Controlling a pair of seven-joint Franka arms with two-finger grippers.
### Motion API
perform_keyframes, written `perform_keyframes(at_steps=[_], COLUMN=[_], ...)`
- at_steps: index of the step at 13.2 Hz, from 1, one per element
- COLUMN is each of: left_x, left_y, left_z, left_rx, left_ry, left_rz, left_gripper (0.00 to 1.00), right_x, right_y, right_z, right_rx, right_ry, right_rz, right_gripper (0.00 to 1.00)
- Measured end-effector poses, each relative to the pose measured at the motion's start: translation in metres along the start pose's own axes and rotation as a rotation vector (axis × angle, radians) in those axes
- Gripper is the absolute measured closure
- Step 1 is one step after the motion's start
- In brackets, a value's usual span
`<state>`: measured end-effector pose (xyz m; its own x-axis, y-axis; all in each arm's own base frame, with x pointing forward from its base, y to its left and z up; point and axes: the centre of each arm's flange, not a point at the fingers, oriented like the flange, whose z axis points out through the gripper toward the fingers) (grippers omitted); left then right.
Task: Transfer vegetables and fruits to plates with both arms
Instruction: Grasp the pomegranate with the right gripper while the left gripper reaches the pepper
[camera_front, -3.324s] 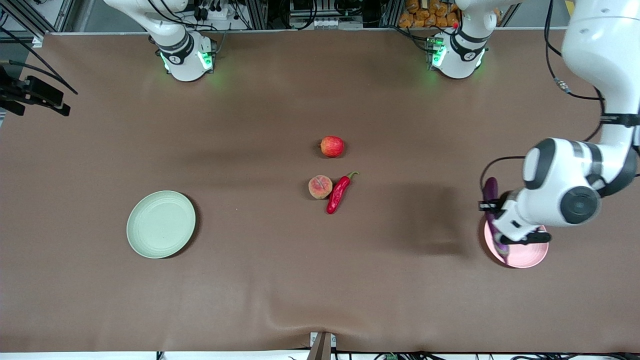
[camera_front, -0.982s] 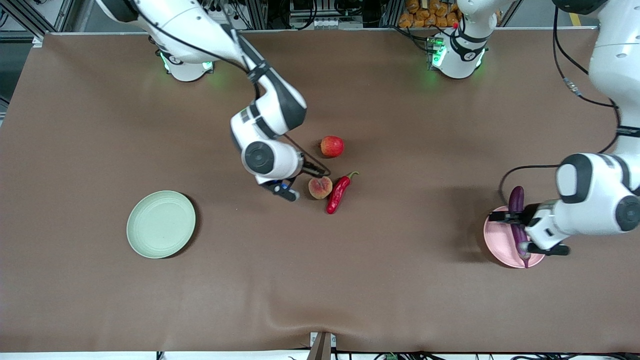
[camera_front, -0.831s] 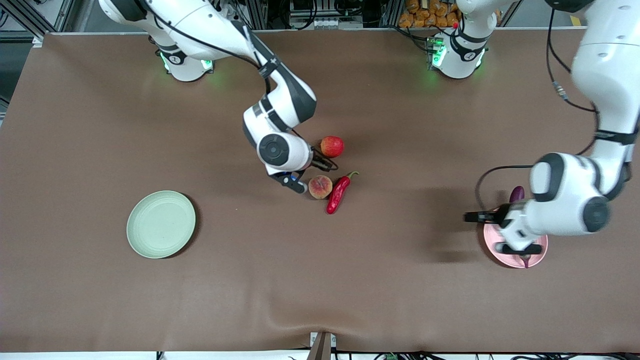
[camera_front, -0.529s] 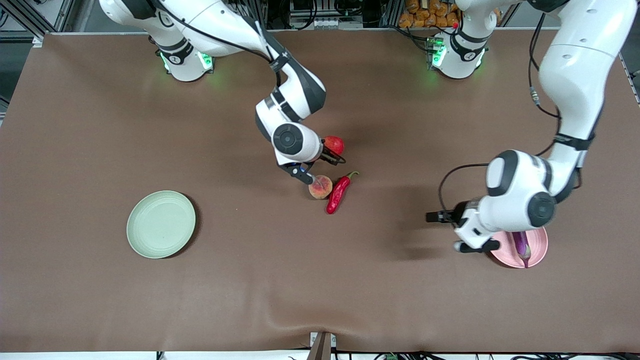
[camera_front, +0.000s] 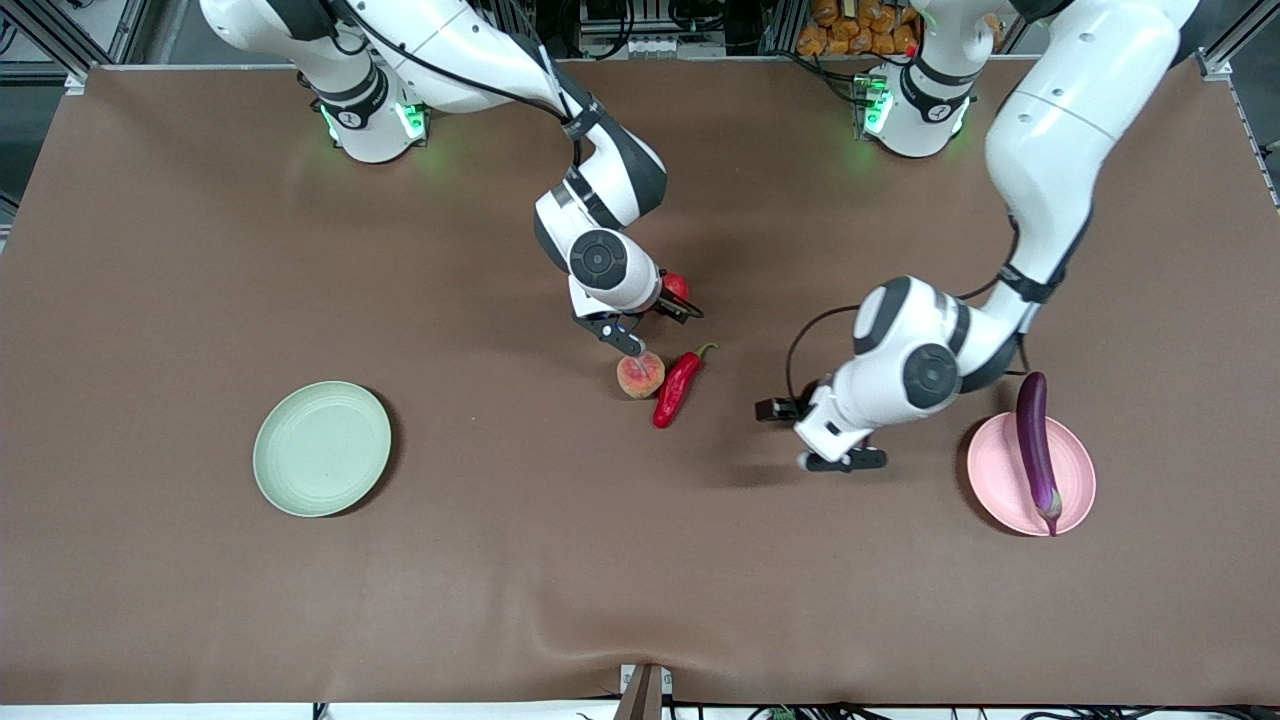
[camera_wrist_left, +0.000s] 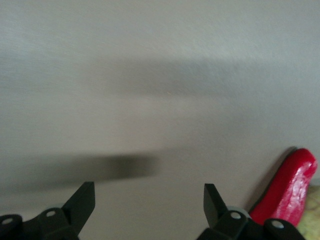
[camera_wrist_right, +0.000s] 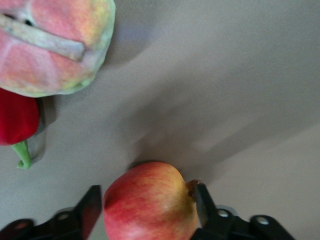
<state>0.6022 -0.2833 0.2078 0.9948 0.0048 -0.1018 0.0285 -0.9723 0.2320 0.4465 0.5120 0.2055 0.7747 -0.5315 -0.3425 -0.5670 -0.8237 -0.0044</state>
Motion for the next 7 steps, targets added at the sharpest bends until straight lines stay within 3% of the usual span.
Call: perform_keyframes(at_steps=[2,5,7], left_x=[-0.012,-0.027,-0.036], left_y=[0.014,0.046,0.065], left_z=[0.010,0.017,0.019], left_rx=[0.037,0.069,0.059], left_ry=[0.020,0.043,0.054], left_rz=[0.077,0.213,0.289], left_gripper=[0.04,0.06,0.08], right_x=[0.014,0.059,0.103], right_y=[0.005,0.022,0.042], right_z=[-0.008,-0.058,-0.114], right_rx=[-0.032,-0.115,-0.109], right_ry=[-0.010,-0.088,-0.112], right_rz=[0.012,-0.007,-0.046], right_gripper=[0.29,0.29,0.29])
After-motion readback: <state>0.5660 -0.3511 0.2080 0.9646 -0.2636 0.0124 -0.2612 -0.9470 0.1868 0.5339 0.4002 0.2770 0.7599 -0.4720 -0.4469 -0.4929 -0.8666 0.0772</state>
